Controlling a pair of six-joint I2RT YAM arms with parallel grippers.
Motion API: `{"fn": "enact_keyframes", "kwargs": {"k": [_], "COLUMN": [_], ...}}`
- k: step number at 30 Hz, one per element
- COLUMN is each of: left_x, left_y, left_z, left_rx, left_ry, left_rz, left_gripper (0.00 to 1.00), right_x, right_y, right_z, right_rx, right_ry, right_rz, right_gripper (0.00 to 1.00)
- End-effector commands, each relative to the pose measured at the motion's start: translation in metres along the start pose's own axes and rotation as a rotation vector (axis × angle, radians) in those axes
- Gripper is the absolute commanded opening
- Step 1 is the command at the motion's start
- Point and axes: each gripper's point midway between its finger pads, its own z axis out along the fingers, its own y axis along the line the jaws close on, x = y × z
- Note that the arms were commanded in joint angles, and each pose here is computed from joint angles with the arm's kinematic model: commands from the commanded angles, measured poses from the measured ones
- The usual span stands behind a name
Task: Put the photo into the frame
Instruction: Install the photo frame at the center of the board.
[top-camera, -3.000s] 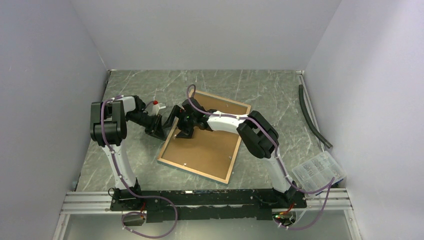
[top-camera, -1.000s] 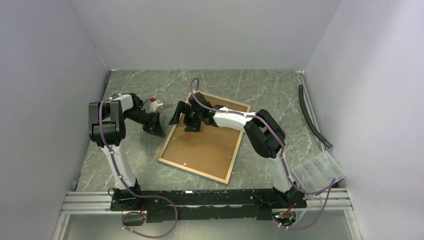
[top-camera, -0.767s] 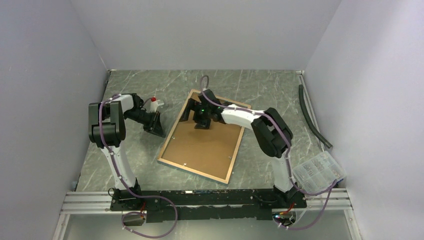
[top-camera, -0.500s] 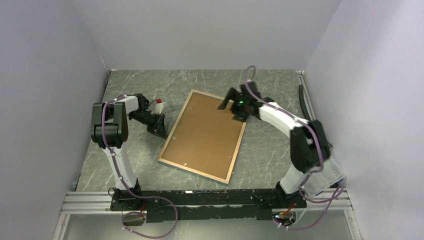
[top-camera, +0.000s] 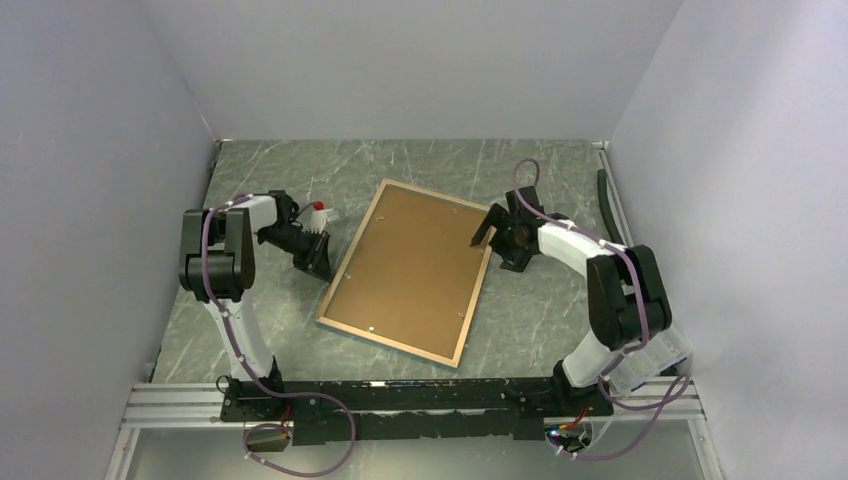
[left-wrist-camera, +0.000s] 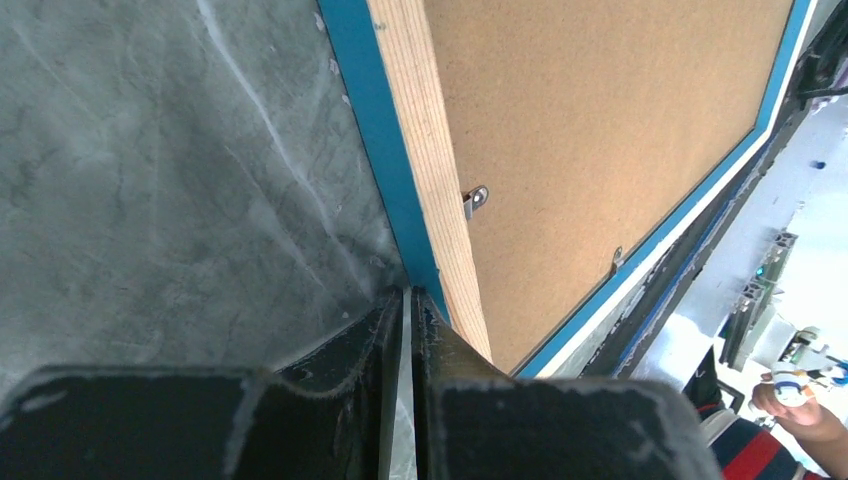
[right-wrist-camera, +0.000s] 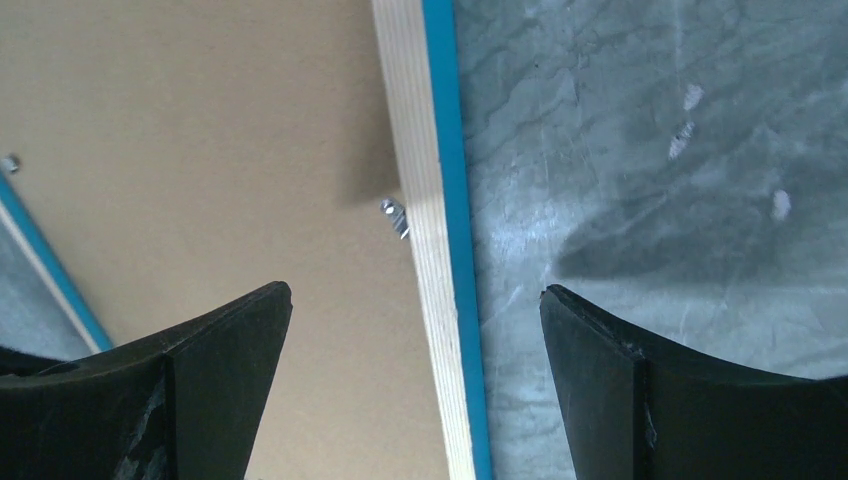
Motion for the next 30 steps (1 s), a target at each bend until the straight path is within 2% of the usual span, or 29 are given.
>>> {"fn": "enact_keyframes", "kwargs": {"k": [1, 9, 13, 17, 18, 20, 24, 26, 27, 30], "left_x": [0.003, 0.020, 0.031, 0.031, 0.027, -0.002, -0.046, -0.064, -0.071, -0.079], "left_y": [-0.004, -0.034, -0.055, -0.055, -0.054, -0.048, -0.034, -0.026, -0.023, -0.016], "left_z": [-0.001, 0.023, 0.029, 0.018, 0.011, -0.023, -0.063, -0.062, -0.057, -0.034], "left_rx": [-0.033, 0.003, 0.050, 0.023, 0.019, 0.026, 0.050, 0.061, 0.077, 0.107], "left_ry": [0.014, 0.109, 0.163, 0.173, 0.159, 0.053, -0.125, -0.170, -0.191, -0.173], "left_rz": [0.074, 0.167, 0.217, 0.235, 0.229, 0.179, 0.074, 0.015, -0.005, -0.075], "left_gripper": [0.15, 0.14, 0.15, 0.18, 0.19, 0.22, 0.28, 0.33, 0.39, 0.43], "right_x": [-0.019, -0.031, -0.024, -0.025, -0.029, -0.049, -0.060, -0.056, -0.053, -0.028], "right_y": [0.030, 0.084, 0.082, 0.066, 0.066, 0.069, 0.089, 0.105, 0.114, 0.147], "right_z": [0.016, 0.029, 0.029, 0.029, 0.026, 0.007, -0.014, -0.017, -0.016, -0.006], "right_rx": [-0.074, -0.157, -0.152, -0.088, -0.076, -0.059, -0.099, -0.138, -0.161, -0.243], "right_ry": [-0.015, 0.010, 0.023, 0.003, -0.017, -0.103, -0.176, -0.180, -0.172, -0.101], "right_rz": [-0.021, -0.070, -0.065, -0.070, -0.073, -0.070, -0.056, -0.065, -0.069, -0.095], "right_gripper": [1.00, 1.00, 1.00, 1.00, 1.00, 1.00, 1.00, 0.98, 0.98, 0.98]}}
